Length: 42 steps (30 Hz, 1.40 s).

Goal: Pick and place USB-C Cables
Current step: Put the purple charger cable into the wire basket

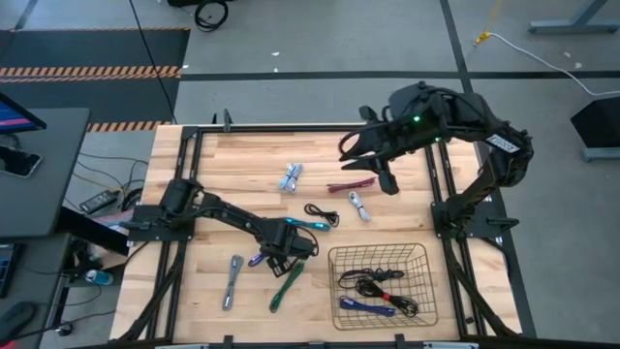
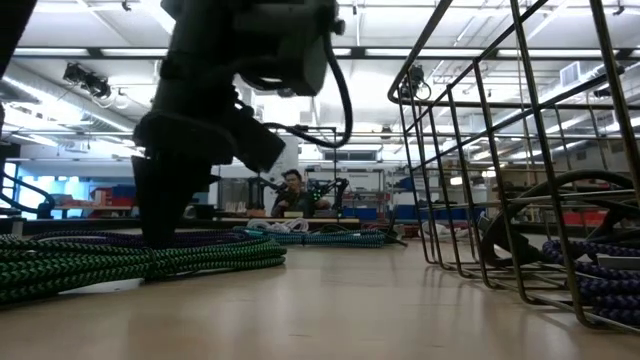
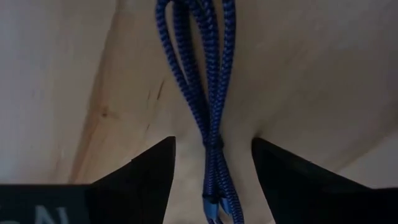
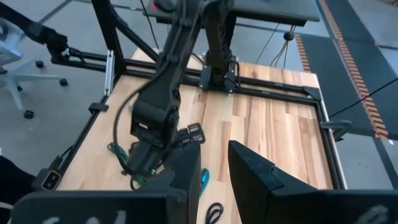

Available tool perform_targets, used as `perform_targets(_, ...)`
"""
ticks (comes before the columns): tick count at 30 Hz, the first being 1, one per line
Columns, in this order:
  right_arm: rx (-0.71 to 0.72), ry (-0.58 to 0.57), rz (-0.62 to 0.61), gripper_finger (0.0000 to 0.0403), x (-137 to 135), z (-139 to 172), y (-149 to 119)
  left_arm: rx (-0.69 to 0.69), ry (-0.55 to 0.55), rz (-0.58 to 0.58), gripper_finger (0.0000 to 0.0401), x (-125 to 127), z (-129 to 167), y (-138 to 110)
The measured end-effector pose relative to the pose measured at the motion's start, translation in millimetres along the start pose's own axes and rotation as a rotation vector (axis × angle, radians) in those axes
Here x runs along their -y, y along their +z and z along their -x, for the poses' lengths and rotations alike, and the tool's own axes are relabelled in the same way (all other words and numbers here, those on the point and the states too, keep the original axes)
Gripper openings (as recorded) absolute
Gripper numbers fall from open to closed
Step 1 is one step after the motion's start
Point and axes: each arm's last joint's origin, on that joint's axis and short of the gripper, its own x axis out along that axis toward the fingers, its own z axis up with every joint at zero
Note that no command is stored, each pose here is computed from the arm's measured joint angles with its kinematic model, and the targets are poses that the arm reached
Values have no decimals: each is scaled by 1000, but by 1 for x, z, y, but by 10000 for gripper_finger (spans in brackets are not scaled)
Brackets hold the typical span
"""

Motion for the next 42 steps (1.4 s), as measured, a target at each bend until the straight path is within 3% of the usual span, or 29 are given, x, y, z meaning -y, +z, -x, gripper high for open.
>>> perform_targets(5,37,-11,5,87,-2,15,1,-9,-11,-1,187,-2,-1,3)
perform_targets(8,49,-16,6,87,-2,20,1,-7,-25,5,130,-6,1,5)
perform_targets(11,68,-20,9,87,-3,26,1,-4,-45,6,46,-11,5,8)
perform_targets(13,82,-23,10,87,-4,30,2,2,-50,18,20,-15,8,10)
perform_targets(19,91,-59,11,87,-4,37,1,83,-102,49,19,-30,36,14)
perform_targets(25,93,-82,9,87,-3,40,1,338,-165,29,19,-35,106,19)
perform_targets(33,100,-133,7,87,-1,41,2,709,-184,-179,18,-30,203,30)
perform_targets(37,95,-176,5,87,0,41,2,821,-198,-242,18,-31,226,37)
perform_targets(42,100,-224,2,87,2,41,3,885,-258,-298,18,-26,234,46)
